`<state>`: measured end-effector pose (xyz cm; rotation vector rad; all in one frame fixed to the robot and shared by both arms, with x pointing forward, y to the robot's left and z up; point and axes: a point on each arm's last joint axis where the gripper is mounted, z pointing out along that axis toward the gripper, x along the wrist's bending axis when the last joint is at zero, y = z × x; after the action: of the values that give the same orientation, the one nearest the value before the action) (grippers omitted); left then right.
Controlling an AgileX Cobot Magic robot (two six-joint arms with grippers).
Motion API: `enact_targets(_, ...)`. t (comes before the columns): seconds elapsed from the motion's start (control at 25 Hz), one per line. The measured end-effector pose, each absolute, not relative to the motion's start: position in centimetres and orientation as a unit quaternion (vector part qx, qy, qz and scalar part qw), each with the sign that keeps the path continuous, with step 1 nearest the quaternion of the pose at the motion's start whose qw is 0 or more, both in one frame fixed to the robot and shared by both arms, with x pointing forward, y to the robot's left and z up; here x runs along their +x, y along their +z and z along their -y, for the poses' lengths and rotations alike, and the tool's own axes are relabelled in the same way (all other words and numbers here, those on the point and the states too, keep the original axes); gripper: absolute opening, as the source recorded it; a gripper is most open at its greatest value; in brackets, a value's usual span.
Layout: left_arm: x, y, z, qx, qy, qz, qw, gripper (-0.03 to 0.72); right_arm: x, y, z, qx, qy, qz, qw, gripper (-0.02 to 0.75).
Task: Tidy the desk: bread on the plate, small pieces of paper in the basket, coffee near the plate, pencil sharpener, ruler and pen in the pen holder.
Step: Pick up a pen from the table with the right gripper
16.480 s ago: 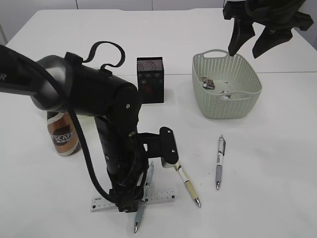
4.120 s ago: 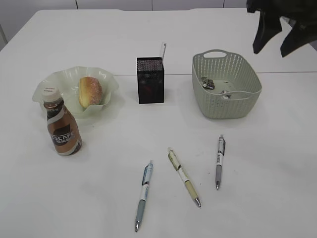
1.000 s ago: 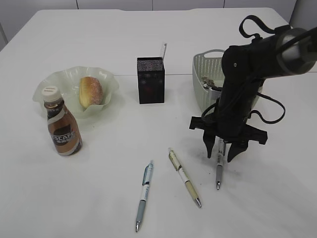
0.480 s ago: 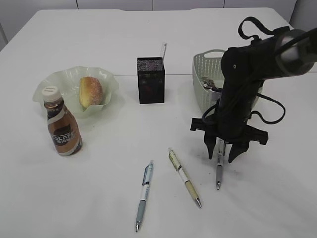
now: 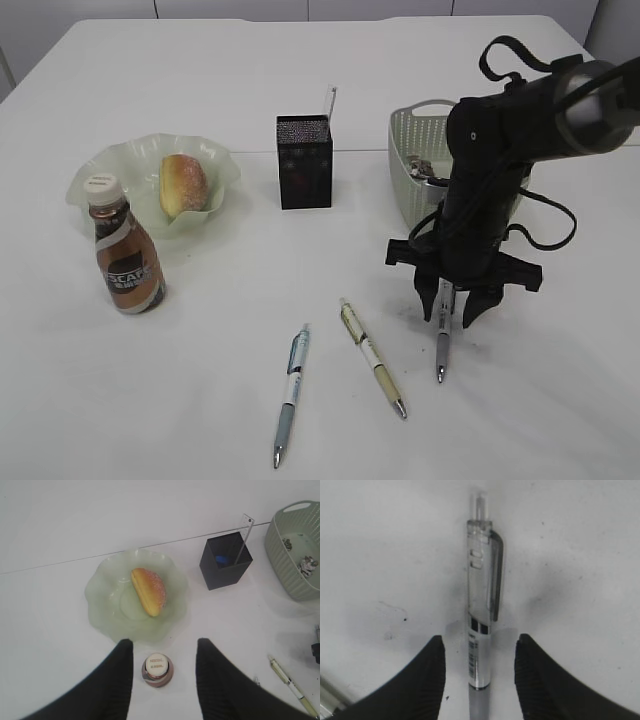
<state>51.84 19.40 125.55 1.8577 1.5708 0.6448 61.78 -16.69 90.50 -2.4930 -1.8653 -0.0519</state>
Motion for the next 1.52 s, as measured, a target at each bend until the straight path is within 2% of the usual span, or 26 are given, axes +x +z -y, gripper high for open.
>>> enact_targets(1.52,51.89,125.50,-19.38,0.703,0.243,-0.594,0.307,0.298,61.88,90.42,16.75,-0.799,-0.018,0.602,0.008,0.333)
